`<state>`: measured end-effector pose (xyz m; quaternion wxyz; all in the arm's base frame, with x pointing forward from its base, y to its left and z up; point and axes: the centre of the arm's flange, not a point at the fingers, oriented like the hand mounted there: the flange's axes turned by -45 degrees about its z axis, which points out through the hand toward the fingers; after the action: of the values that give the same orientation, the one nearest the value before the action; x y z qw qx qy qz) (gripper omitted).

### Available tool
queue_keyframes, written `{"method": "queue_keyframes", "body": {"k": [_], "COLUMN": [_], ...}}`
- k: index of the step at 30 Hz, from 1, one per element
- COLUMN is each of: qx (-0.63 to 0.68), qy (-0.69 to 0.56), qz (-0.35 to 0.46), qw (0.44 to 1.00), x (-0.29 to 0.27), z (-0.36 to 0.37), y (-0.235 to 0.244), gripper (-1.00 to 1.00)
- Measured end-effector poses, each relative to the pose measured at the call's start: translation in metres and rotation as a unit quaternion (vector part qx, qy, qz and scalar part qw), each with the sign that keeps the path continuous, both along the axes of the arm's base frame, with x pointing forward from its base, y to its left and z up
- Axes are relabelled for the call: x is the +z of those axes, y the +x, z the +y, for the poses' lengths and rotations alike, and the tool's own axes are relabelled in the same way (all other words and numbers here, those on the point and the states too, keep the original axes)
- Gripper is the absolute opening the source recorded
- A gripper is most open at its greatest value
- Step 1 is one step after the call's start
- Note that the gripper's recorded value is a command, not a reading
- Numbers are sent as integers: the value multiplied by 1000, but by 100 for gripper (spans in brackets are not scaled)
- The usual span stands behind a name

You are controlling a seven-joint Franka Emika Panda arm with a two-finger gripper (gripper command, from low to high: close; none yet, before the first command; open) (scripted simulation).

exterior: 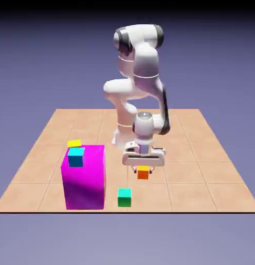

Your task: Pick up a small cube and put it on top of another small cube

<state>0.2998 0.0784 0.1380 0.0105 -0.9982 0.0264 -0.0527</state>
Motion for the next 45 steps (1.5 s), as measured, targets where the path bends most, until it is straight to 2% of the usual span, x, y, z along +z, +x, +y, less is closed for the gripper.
{"method": "queue_keyframes", "body": {"k": [13,19,30,35,39,40,42,45], "qx": [12,-70,-228,-305,-380,-334,-340,-341], "qy": [-14,-18,-10,-3,-1,-9,-10,-10], "qz": [-1,-2,-1,0,-1,2,3,3], "qw": [1000,997,974,952,925,943,940,940], "x": [59,101,213,275,326,327,327,274], "z": [2,-31,-148,-219,-292,-248,-255,-259], "y": [-6,77,182,200,194,209,206,209], "gripper": [-100,-100,-100,-100,-100,-100,-100,-100]}}
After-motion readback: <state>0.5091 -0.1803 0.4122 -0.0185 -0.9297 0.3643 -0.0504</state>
